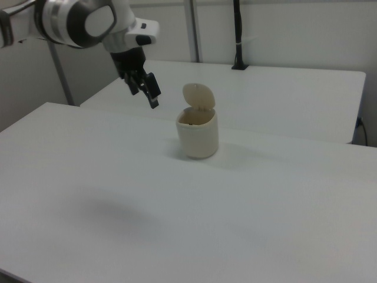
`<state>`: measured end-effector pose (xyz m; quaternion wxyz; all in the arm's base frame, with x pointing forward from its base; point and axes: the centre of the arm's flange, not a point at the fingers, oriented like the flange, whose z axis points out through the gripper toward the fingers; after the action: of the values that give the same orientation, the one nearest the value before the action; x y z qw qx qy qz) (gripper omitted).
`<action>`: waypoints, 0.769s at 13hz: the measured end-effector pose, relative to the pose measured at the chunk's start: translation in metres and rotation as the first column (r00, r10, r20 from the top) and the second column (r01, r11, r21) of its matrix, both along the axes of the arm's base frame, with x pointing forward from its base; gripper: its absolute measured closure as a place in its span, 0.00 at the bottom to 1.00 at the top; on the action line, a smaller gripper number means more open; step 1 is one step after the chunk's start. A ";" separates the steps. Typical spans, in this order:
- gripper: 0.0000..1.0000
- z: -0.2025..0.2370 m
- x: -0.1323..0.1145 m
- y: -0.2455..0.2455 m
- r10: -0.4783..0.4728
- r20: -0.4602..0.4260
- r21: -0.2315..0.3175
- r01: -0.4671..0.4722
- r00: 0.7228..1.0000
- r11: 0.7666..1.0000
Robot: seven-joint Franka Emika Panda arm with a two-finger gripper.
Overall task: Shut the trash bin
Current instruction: 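Move the gripper down toward the raised lid of the cream bin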
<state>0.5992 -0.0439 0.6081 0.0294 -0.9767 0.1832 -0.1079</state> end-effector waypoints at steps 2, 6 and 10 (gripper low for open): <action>0.04 -0.008 0.032 -0.003 -0.173 0.075 0.042 0.171 0.982 0.984; 0.35 -0.018 0.072 -0.005 -0.362 0.221 0.140 0.338 0.906 0.931; 0.98 -0.029 0.110 0.009 -0.500 0.328 0.275 0.426 0.801 0.862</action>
<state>0.7096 -0.0350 0.5786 0.1297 -0.8533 0.4168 -0.2852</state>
